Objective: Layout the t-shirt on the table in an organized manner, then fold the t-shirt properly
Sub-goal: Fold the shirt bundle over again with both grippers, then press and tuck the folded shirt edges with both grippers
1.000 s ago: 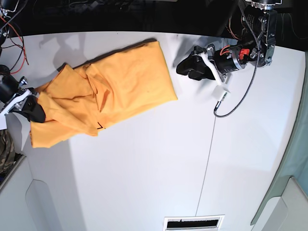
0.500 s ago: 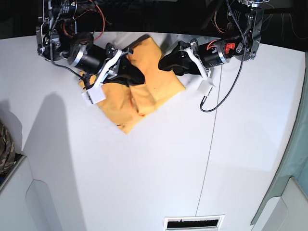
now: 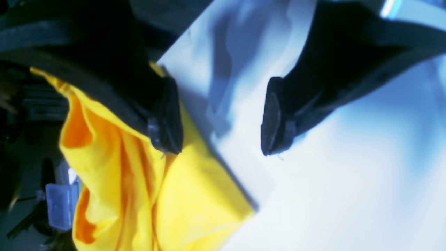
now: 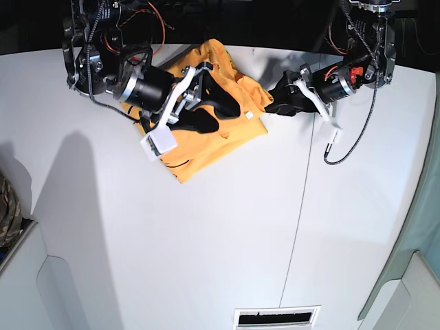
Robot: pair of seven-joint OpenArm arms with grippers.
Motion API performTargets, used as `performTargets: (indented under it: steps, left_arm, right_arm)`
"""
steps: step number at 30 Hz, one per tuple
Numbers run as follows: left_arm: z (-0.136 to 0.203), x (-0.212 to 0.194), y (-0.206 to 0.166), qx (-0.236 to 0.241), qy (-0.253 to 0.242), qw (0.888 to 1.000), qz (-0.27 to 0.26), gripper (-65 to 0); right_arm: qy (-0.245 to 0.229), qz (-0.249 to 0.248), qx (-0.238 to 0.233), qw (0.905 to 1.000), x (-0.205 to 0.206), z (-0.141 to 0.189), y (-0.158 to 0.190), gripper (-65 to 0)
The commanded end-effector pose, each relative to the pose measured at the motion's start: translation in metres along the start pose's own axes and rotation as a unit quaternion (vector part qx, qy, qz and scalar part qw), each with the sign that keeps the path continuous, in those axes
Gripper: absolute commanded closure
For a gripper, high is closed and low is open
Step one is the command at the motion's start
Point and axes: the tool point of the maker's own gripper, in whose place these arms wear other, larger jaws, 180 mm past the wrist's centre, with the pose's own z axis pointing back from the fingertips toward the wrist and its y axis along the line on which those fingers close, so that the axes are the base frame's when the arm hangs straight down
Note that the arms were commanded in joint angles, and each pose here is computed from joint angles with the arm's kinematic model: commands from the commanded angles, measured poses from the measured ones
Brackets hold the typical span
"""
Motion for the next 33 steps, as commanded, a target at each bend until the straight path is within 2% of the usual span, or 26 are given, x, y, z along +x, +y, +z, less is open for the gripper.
performTargets:
  steps: [1,2,4,5,6,8,9,12,15,18,22,25,27,33]
  left_arm:
    - [0.011,0.013,0.007,0.011,-0.011,1.0,-0.012,-35.2]
    - [0.017,0.019,0.01,0.014,-0.013,1.0,-0.017,-30.9]
    - [0.03,0.031,0.013,0.018,-0.023,0.999,-0.026,-18.1]
    - [0.035,0.037,0.013,0.017,-0.025,0.999,-0.031,-12.3]
    - [0.04,0.042,0.012,0.014,-0.028,0.999,-0.037,-9.6]
    - [0.049,0.053,0.004,0.004,-0.037,0.998,-0.052,-9.4]
    - [0.053,0.058,-0.002,-0.002,-0.045,0.997,-0.059,-9.4]
    - [0.058,0.063,-0.025,-0.032,-0.055,0.995,-0.075,-9.4]
    - [0.05,0.059,-0.054,-0.074,-0.042,0.992,-0.092,-9.4]
    - [0.033,0.041,-0.081,-0.114,-0.009,0.988,-0.106,-9.4]
    - [0.005,0.008,-0.115,-0.15,0.036,0.98,-0.123,-9.4]
    - [-0.014,-0.01,-0.123,-0.145,0.054,0.978,-0.138,-9.4]
    - [-0.024,-0.022,-0.119,-0.133,0.066,0.98,-0.129,-9.5]
    - [-0.041,-0.045,-0.078,-0.079,0.113,0.983,-0.122,-9.5]
  right_arm:
    - [-0.037,0.029,-0.007,0.9989,0.028,0.002,-0.003,-32.7]
    - [-0.047,0.047,-0.026,0.9975,0.039,0.002,-0.012,-32.7]
    - [-0.065,0.082,-0.068,0.9922,0.062,0.004,-0.029,-31.8]
    - [-0.068,0.098,-0.088,0.989,0.071,0.005,-0.038,-28.1]
    - [-0.067,0.11,-0.104,0.9861,0.079,0.005,-0.046,-21.9]
    - [-0.056,0.131,-0.128,0.9815,0.088,0.001,-0.062,-3.6]
    - [-0.05,0.134,-0.136,0.9803,0.091,-0.001,-0.07,0.0]
    - [-0.045,0.121,-0.142,0.9813,0.094,-0.012,-0.091,0.0]
    - [-0.037,0.094,-0.145,0.9842,0.091,-0.027,-0.116,0.0]
    - [-0.006,0.061,-0.149,0.9868,0.076,-0.039,-0.14,0.0]
    - [0.03,0.028,-0.148,0.9882,0.049,-0.047,-0.154,0.0]
    - [0.036,0.022,-0.147,0.9882,0.039,-0.047,-0.154,0.0]
    - [0.04,0.021,-0.149,0.9879,0.037,-0.046,-0.155,0.0]
    - [0.07,-0.004,-0.15,0.9863,0.009,-0.03,-0.163,0.0]
